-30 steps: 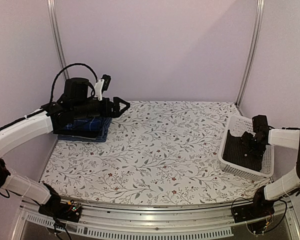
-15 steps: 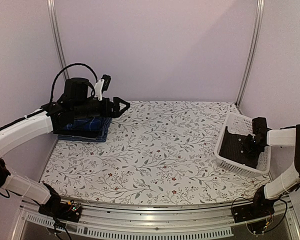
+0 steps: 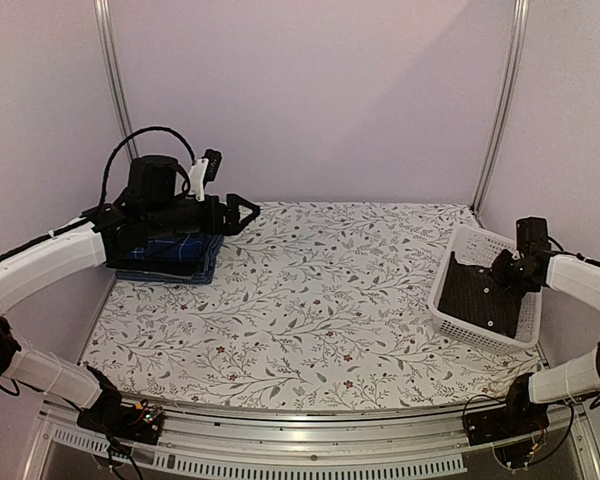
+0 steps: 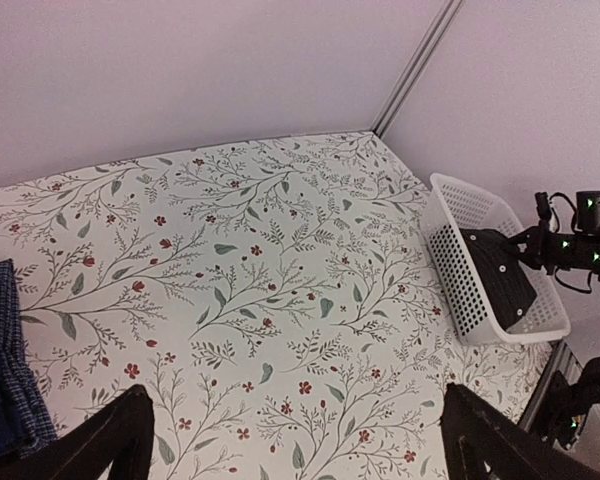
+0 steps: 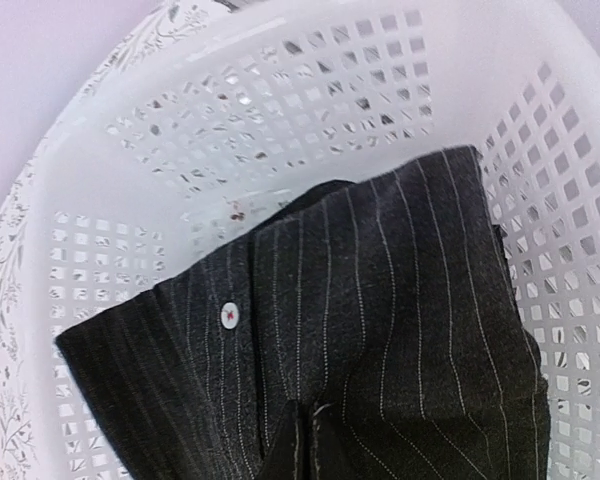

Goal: Fold and stack the long sleeve shirts
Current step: Pick up the square-folded shirt from the bin.

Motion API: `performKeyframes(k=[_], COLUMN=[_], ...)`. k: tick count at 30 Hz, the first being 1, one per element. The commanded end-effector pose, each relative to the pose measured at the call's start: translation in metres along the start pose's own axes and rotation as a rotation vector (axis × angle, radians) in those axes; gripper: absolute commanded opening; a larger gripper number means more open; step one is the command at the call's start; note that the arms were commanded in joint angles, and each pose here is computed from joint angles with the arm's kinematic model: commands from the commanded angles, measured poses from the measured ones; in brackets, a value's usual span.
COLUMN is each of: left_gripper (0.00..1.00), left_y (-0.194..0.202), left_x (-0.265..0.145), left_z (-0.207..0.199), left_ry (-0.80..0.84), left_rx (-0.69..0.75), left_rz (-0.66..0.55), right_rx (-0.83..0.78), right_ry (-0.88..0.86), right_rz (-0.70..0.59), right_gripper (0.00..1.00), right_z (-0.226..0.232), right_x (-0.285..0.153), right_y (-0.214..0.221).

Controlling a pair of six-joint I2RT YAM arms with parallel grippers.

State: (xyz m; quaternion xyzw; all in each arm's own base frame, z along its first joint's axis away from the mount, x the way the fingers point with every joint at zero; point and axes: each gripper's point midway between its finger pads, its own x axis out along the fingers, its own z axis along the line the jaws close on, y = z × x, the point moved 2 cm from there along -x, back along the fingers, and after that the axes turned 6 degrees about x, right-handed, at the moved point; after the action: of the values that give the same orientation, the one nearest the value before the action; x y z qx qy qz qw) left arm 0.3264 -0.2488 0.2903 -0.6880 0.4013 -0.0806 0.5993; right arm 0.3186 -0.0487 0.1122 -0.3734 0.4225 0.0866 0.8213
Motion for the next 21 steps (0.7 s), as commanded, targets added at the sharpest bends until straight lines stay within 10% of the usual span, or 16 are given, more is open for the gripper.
performKeyframes(k=[1,21], left_gripper=[1.00,1.00], left_y=[-0.009,-0.017], left_x=[0.001,0.003], left_z=[-0.002,-0.005], left_ry=[0.007,0.020], left_rx=[0.002,0.001], left_rz=[-0.022,-0.030], right_rx=[-0.040,-0.400], right_ry=[-0.131,-0.930], right_rz=[-0.090,-0.390], right_gripper=[0.00,0.00], right_z=[0.040,0.272], right_x=[-0.044,-0.315], right_y=[-0.036,-0.067])
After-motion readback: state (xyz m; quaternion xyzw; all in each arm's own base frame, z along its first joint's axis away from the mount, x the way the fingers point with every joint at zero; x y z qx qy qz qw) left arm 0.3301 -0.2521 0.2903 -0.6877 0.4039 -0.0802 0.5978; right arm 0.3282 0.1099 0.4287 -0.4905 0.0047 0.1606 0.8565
